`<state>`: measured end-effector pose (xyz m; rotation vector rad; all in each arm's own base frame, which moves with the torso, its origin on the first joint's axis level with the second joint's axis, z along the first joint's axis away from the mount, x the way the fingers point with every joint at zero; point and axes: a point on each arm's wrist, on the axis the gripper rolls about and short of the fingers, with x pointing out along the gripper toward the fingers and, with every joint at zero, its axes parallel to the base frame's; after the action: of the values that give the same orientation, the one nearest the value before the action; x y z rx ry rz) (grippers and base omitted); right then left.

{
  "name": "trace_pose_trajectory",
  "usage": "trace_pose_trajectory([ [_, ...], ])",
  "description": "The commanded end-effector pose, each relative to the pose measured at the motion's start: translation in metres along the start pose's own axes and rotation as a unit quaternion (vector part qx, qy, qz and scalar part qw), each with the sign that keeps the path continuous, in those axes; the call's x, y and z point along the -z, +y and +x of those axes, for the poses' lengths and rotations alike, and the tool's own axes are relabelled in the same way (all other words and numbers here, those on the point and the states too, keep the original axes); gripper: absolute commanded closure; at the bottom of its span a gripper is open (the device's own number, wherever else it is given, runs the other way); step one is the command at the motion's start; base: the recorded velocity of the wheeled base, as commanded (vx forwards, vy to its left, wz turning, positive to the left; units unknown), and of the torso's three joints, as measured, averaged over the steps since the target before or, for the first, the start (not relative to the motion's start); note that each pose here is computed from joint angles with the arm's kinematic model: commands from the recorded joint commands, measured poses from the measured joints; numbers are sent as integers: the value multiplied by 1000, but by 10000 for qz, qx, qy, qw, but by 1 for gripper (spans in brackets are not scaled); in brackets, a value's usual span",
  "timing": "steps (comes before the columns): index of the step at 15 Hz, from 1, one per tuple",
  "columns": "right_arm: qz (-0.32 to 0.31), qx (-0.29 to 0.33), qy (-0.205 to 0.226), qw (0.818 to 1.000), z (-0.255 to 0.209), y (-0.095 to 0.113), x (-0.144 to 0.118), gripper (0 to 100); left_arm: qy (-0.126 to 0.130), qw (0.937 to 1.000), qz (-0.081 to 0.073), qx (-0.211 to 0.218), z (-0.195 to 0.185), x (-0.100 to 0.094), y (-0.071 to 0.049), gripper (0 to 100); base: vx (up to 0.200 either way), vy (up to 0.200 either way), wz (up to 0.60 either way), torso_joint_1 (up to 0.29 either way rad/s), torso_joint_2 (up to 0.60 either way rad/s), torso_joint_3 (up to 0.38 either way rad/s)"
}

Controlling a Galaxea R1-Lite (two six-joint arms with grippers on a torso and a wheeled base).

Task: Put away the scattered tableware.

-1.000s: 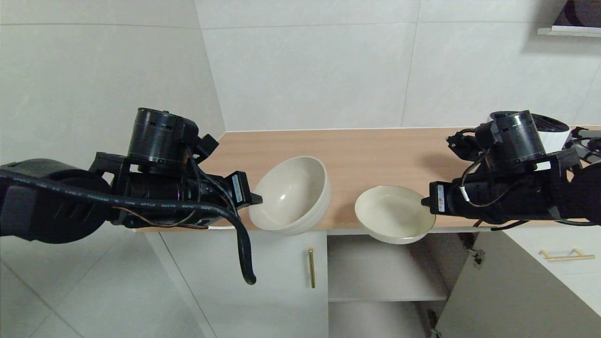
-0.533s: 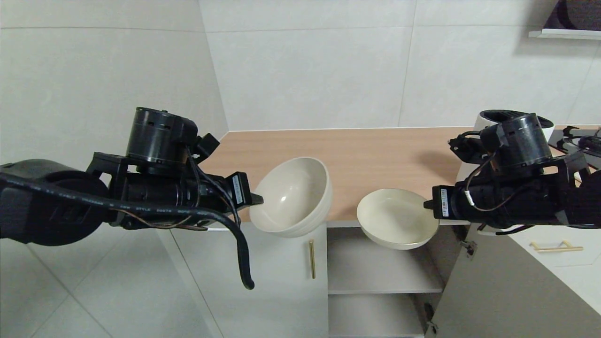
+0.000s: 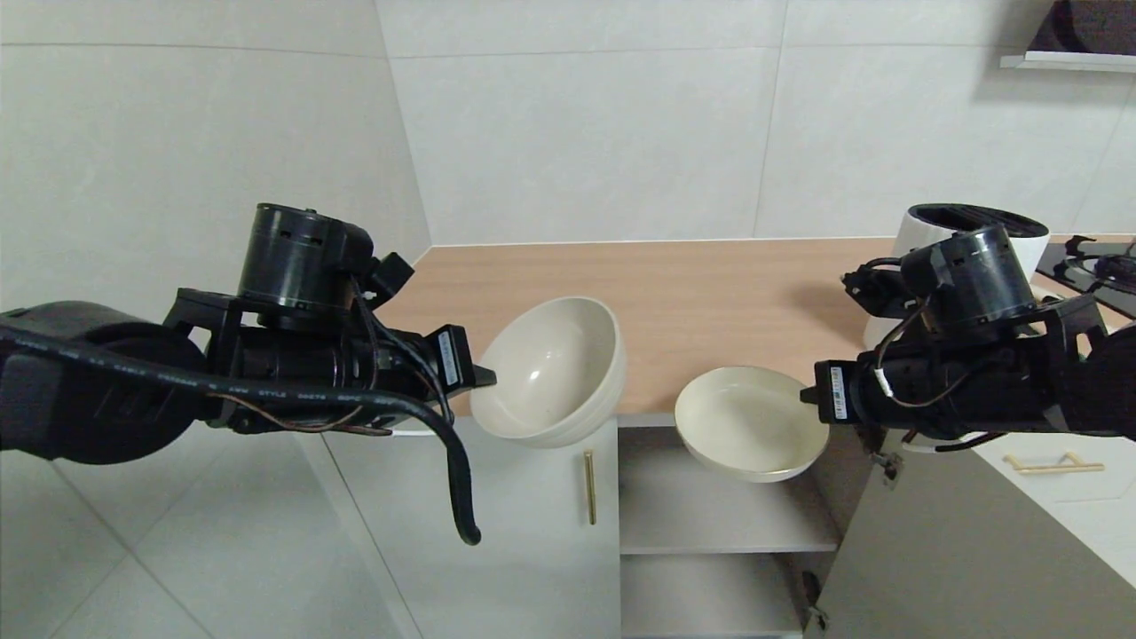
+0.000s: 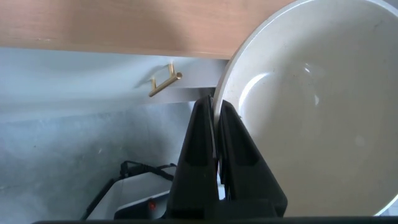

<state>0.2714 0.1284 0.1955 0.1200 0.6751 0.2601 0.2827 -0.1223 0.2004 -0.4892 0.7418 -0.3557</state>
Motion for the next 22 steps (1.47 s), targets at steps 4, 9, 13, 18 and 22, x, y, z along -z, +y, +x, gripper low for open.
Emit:
trace_pose_trajectory([
  [4,-12,34,70,10000,5,0,2,100,17,10000,-6,-9,1,0,0,100,0,0,0,-182,426,243],
  [9,-12,29,80,10000,5,0,2,100,23,10000,0,-13,2,0,1,100,0,0,0,-193,477,280],
  [13,-14,35,102,9999,6,0,3,100,29,10000,-1,-18,2,1,1,100,0,0,0,-171,472,295],
  [18,-17,45,131,9999,8,-1,4,100,29,10000,-1,-18,2,1,1,100,0,0,0,-136,445,311],
  [22,-83,78,192,9997,13,-1,6,100,29,10000,-1,-18,2,1,1,100,0,0,0,-40,151,104],
])
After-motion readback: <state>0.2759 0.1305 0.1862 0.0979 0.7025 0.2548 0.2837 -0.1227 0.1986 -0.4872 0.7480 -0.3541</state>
